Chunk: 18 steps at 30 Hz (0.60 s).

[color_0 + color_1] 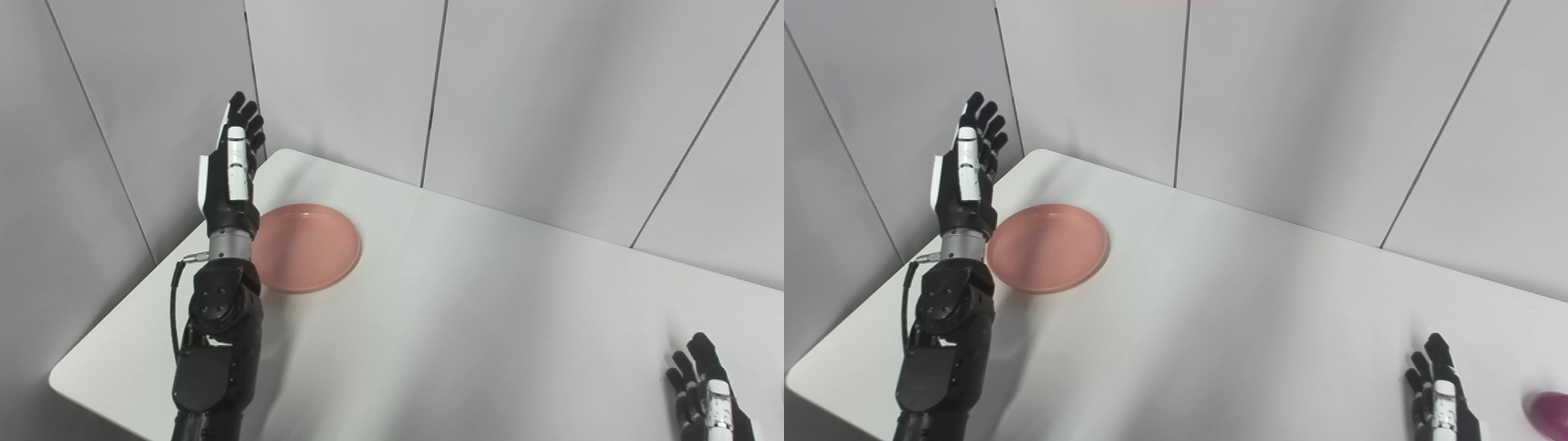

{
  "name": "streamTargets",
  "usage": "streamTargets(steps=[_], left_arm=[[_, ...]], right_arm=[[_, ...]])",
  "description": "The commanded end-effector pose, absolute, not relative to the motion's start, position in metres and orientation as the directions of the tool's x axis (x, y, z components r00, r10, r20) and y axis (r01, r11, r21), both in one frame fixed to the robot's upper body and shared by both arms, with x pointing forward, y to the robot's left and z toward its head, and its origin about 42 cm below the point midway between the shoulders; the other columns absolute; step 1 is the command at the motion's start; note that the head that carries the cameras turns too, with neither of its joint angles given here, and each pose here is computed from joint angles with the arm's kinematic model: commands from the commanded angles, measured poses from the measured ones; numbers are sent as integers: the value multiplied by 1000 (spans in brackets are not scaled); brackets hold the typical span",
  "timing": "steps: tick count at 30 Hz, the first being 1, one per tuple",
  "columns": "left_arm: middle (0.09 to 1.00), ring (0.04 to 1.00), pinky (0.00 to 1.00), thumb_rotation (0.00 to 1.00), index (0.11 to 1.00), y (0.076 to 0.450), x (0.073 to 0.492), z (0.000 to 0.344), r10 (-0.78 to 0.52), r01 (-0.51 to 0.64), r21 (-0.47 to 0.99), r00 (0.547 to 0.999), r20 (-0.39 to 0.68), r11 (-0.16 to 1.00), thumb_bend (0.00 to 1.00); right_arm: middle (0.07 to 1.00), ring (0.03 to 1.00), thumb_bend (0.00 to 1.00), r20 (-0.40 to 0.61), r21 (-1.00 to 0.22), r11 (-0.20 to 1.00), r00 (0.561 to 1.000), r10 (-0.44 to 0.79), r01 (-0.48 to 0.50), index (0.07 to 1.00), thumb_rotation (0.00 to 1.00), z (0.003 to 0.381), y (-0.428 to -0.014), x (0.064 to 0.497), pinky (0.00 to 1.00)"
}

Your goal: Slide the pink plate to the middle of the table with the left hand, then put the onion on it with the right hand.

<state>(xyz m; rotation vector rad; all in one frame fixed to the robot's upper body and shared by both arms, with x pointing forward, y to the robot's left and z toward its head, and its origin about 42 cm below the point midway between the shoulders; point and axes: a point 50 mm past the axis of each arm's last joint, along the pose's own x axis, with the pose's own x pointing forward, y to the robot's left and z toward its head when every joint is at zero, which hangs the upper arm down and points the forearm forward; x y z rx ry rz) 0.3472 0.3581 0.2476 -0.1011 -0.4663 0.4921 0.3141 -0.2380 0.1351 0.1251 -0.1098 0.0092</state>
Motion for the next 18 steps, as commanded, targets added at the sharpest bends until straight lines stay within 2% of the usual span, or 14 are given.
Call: streamTargets(steps=[1, 5, 8, 16, 18], left_arm=[[948, 938, 935, 1000, 925, 366, 351, 268, 478, -429, -216, 733, 483, 877, 408], [959, 952, 956, 1000, 939, 373, 353, 262, 496, -438, -234, 737, 460, 868, 398], [951, 947, 955, 1000, 923, 377, 355, 259, 505, -440, -248, 735, 453, 863, 388], [950, 940, 952, 1000, 927, 386, 357, 252, 530, -457, -268, 732, 427, 848, 379], [942, 936, 950, 1000, 920, 388, 357, 251, 537, -464, -271, 730, 423, 844, 373]], right_arm=[[963, 950, 588, 109, 128, 992, 994, 2, -16, 932, 870, 129, -241, 312, 947], [972, 958, 622, 108, 134, 991, 994, 4, -18, 947, 875, 131, -241, 313, 966], [956, 941, 598, 106, 153, 988, 994, -2, -14, 918, 844, 132, -241, 312, 944], [939, 924, 615, 107, 160, 987, 994, -6, -11, 893, 832, 134, -241, 312, 908], [928, 910, 605, 105, 161, 987, 994, -6, -11, 882, 819, 133, -242, 312, 872]])
